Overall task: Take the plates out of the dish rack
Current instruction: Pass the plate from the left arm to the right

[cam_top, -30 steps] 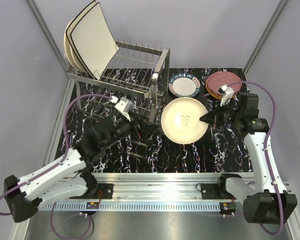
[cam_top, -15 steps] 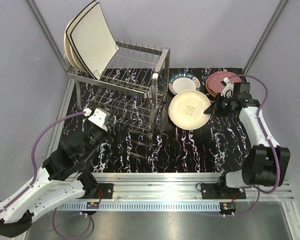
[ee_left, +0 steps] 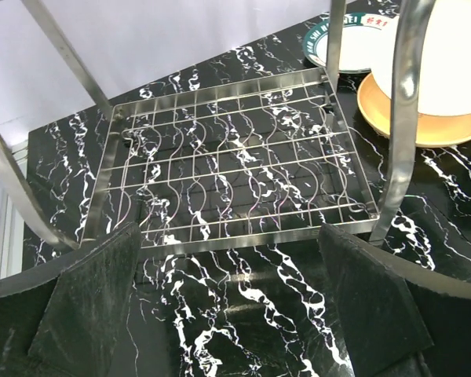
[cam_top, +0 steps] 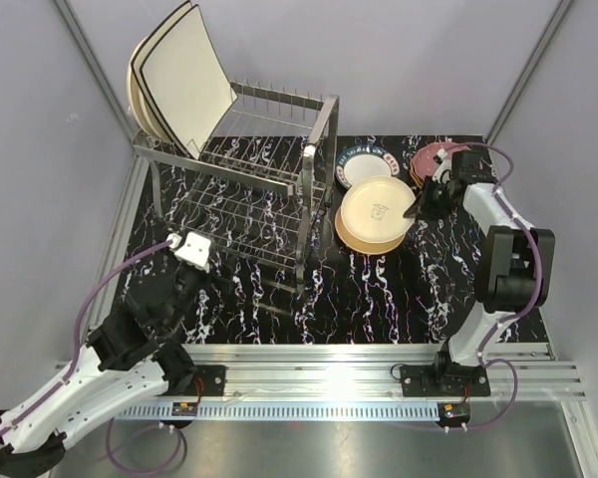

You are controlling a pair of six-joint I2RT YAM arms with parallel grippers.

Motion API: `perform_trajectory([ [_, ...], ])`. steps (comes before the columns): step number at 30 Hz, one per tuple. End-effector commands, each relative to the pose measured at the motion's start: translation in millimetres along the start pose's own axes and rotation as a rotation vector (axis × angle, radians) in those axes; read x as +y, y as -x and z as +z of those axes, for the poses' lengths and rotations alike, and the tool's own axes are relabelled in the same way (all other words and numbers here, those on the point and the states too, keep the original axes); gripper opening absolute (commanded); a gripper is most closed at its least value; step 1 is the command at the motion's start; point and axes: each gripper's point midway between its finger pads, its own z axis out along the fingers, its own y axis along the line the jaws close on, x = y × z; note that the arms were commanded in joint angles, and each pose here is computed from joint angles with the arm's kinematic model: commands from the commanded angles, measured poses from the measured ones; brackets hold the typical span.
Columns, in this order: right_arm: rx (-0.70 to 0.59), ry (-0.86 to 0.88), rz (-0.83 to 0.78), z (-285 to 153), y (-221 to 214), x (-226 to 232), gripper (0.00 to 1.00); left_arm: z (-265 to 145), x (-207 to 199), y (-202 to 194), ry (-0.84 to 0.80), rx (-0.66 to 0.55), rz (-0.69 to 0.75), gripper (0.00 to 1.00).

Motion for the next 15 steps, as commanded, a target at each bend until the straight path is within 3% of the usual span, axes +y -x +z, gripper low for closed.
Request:
perform_trajectory([
  [1,-0.059,0.003,-0.035,5,26,6,0.00,0,9,5,0.050,-0.025,-0.009,0.99],
  [11,0.015,-0.017,-0.068,34,15,8,0.03,2,8,1,0.046,-0.021,-0.016,0.99],
  [15,0.035,-0.026,-0.068,38,12,6,0.13,2,8,1,0.043,-0.023,-0.018,0.99],
])
